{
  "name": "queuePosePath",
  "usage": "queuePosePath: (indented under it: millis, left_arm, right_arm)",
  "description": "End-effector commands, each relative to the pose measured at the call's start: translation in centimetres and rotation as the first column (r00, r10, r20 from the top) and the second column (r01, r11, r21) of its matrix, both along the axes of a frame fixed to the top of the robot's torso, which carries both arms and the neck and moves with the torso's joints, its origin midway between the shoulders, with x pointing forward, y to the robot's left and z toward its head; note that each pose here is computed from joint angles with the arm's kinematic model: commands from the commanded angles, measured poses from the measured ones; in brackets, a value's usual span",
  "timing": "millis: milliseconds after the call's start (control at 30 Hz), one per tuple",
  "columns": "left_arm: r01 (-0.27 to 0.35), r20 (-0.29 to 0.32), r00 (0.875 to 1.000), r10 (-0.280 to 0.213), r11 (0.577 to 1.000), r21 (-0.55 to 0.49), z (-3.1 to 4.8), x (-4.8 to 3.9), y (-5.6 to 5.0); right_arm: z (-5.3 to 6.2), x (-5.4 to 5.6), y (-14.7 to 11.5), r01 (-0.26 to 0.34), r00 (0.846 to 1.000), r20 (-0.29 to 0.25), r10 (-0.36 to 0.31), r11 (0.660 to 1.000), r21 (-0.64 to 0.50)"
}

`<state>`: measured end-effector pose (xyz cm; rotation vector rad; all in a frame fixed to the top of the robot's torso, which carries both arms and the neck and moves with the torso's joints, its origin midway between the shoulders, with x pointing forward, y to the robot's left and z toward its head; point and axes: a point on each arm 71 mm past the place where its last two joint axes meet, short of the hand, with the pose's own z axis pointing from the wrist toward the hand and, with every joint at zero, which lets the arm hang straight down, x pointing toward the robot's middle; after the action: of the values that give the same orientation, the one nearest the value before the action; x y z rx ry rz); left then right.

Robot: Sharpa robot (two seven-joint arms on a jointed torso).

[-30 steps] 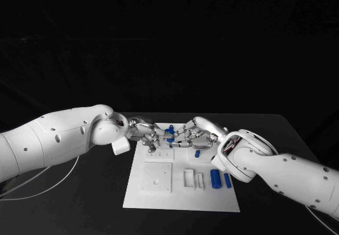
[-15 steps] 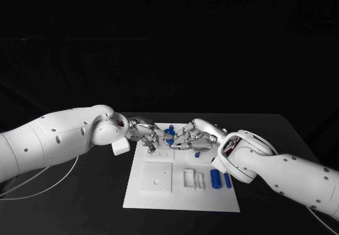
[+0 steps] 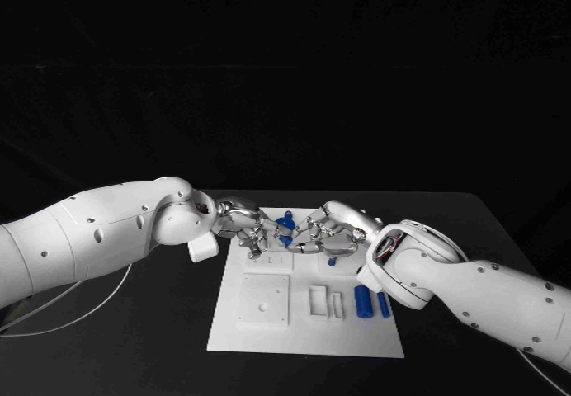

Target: Assemble the parts on the task board

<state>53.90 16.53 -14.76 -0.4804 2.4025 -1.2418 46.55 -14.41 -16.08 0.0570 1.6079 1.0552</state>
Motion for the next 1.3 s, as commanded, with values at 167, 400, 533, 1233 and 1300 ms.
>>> queuePosePath:
  millis: [167,400,533,1233,1300]
  left_arm:
    - [-0.025,0.057,0.998,0.020,0.996,0.085,-0.11,0.22,0.1]
    - [-0.075,0.139,0.989,0.043,0.970,0.230,-0.43,0.54,0.4]
    - [-0.127,0.196,0.978,0.065,0.937,0.324,-0.56,0.92,0.5]
    - [-0.332,0.422,0.902,0.094,0.777,0.536,-1.50,1.38,-0.7]
    - [-0.342,0.433,0.896,0.098,0.774,0.533,-1.77,1.27,-0.9]
  right_arm:
    - [0.0,0.6,-0.9,0.056,0.998,0.033,-0.056,0.998,0.021]
    - [0.0,2.1,-3.4,0.167,0.984,0.051,-0.172,0.982,0.084]
    - [0.4,3.2,-5.3,0.236,0.969,0.052,-0.243,0.964,0.121]
    - [2.0,6.0,-10.5,0.388,0.909,0.084,-0.408,0.902,0.190]
    - [2.0,6.1,-10.6,0.390,0.908,0.085,-0.411,0.901,0.192]
